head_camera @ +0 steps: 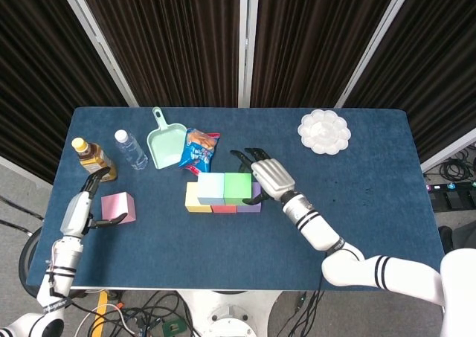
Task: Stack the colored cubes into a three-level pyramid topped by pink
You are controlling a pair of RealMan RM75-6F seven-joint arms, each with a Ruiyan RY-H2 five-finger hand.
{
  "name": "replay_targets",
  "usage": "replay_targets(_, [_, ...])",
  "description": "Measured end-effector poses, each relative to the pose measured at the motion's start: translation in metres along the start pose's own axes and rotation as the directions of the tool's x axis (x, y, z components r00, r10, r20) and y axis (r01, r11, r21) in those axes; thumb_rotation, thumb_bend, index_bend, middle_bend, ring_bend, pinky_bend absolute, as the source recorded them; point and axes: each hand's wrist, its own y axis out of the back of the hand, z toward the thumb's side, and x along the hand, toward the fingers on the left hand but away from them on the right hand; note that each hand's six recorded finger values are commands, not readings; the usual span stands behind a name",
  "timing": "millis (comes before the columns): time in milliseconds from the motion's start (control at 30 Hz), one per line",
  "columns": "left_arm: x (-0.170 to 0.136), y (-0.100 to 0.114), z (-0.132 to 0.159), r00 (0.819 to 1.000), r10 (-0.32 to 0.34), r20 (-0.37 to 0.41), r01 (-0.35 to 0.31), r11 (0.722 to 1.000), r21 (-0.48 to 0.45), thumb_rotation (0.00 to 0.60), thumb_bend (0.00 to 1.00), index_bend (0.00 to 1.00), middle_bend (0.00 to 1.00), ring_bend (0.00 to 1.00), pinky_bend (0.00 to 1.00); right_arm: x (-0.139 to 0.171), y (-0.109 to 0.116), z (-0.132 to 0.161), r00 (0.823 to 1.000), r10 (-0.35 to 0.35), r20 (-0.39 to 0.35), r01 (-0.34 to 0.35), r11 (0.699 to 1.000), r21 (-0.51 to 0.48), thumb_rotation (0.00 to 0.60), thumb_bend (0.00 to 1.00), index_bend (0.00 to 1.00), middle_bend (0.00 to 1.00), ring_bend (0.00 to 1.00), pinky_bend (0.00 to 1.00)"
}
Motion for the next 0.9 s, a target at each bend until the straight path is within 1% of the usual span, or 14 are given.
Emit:
replay_targets(400, [-0.0003, -0.0014, 0.002, 1.0, -0.006, 0.003, 0.006, 1.0, -0.006, 0.6, 0.11, 0.09, 0.05, 0.0, 0.11, 0.005, 0.002, 0.0012, 1.0, -0.004, -0.006, 0.004, 1.0, -0.005, 0.6, 0.11, 0.0, 0.45, 0.0, 0.0])
replay_targets(900, [-0.0005, -0.0009, 0.0007, 1.0, -0.004, 0.001, 0.004, 1.0, -0.008, 0.6, 0.11, 0.09, 0.05, 0.0, 0.11, 0.0009, -0.0019, -0.0001, 1.0, 0.007, -0.002, -0.007, 1.0, 0.004, 0.6, 0.12, 0.0, 0.45, 0.0, 0.0])
